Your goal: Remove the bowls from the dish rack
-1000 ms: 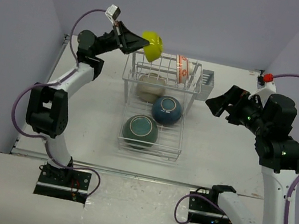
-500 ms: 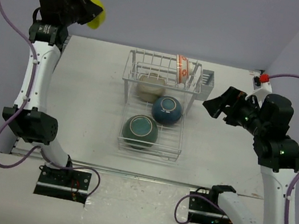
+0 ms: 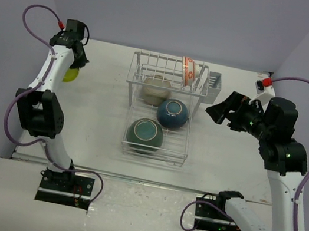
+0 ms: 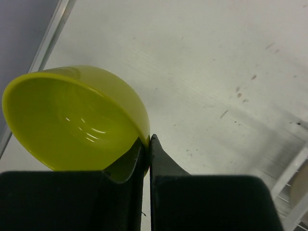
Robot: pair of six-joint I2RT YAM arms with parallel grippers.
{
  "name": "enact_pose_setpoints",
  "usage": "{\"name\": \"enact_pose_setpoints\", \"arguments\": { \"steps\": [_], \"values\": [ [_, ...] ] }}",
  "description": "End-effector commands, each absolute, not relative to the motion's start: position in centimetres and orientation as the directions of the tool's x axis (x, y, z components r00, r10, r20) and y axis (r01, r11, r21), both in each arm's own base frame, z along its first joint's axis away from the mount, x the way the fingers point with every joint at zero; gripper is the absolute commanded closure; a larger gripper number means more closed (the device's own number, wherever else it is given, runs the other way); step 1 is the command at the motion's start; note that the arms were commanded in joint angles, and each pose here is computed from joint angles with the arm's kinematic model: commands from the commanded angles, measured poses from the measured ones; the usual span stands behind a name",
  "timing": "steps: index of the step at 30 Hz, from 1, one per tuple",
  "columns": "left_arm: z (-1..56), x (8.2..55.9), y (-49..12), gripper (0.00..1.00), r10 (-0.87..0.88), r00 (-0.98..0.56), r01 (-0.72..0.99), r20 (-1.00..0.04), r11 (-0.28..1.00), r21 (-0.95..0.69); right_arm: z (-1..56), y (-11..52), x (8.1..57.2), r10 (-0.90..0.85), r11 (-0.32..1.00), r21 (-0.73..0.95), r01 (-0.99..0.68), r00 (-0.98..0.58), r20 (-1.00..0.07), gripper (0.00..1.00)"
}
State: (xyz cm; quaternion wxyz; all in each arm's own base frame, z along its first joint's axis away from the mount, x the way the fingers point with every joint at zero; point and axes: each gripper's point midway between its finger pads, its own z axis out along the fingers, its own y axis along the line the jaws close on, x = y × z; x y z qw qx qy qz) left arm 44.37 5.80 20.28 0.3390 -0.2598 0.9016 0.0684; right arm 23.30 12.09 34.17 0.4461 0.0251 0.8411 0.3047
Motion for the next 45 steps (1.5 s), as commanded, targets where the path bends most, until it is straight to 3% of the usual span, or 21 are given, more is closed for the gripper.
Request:
{"name": "enact_pose_setpoints", "arguments": {
  "steps": [1, 12, 22, 45],
  "values": [
    [18.3, 42.4, 9.1, 1.00, -0.419, -0.667, -0.578, -0.616, 0.813, 0.073, 35.0, 12.5, 23.0, 0.320, 0.799, 0.544, -0.256, -0.585, -0.745, 0.01],
    [14.5, 41.7, 12.3, 1.00, -0.459, -0.684, -0.598, -0.567, 0.798, 0.077, 35.8, 12.0, 23.1, 0.322, 0.815, 0.525, -0.246, -0.562, -0.762, 0.01],
    [9.7, 41.5, 13.0, 1.00, -0.473, -0.750, -0.585, -0.462, 0.801, 0.130, 36.1, 11.7, 22.7, 0.326, 0.819, 0.520, -0.243, -0.548, -0.770, 0.01],
    [6.4, 43.0, 13.4, 1.00, -0.504, -0.765, -0.585, -0.402, 0.804, 0.106, 37.0, 11.5, 22.2, 0.344, 0.816, 0.525, -0.242, -0.527, -0.777, 0.01]
  ]
}}
